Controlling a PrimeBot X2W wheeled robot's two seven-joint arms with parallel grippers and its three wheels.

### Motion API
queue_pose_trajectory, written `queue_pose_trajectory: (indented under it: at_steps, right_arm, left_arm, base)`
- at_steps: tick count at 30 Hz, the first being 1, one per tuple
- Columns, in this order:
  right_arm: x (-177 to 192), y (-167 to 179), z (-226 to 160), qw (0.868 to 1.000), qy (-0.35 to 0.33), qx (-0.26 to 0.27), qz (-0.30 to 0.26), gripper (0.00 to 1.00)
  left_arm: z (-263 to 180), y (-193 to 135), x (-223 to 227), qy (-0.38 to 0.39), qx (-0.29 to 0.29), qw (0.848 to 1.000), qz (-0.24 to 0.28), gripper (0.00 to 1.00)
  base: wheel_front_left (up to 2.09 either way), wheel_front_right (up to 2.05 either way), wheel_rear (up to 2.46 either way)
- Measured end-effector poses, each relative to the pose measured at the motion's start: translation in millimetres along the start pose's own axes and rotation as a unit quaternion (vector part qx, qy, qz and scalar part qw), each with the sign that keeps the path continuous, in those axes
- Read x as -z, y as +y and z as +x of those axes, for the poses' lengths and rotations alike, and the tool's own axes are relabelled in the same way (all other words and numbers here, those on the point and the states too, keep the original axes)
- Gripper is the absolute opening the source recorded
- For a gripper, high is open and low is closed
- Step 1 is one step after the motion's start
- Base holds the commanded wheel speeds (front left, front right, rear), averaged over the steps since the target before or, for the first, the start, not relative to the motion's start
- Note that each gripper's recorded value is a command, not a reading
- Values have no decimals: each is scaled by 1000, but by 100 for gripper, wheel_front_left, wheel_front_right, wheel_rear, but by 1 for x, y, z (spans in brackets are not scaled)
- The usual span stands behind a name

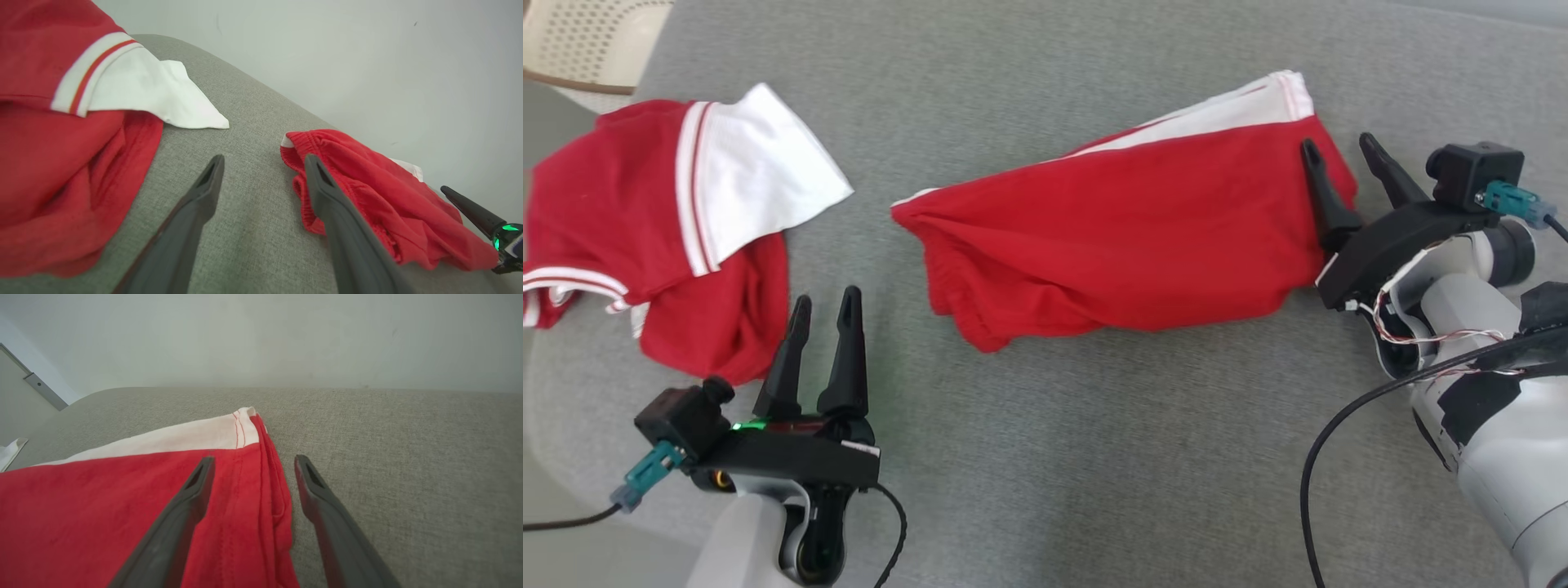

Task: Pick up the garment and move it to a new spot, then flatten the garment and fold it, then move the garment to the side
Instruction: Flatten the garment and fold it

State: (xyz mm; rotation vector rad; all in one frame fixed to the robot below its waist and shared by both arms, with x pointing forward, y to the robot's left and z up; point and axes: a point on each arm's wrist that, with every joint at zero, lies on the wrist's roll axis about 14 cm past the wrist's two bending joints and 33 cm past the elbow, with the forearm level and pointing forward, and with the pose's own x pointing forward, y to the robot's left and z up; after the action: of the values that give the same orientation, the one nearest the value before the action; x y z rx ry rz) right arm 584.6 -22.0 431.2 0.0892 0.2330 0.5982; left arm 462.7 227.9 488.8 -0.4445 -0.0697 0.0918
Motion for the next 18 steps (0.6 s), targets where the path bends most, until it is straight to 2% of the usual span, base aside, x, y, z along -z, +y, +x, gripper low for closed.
queue_pose_trajectory:
  at_steps: [7,13,15,16,18]
  right_arm:
    - [14,-6,9,999,27,17,-11,100]
    - [24,4,14,999,47,14,-11,99]
    - [29,10,14,998,60,10,-10,67]
    - [30,11,13,998,64,8,-11,38]
    - [30,12,12,998,65,8,-7,0]
  left_arm:
    - [-21,18,-10,-4,-25,999,42,100]
    - [-36,31,-12,-4,-48,998,41,100]
    - [-37,33,-14,-6,-52,998,41,100]
    - [-39,35,-12,-4,-55,998,40,100]
    - [-42,36,-9,0,-57,998,38,100]
  base:
    - [0,0,0]
    - [0,0,0]
    - [0,0,0]
    - [0,0,0]
    - [0,0,0]
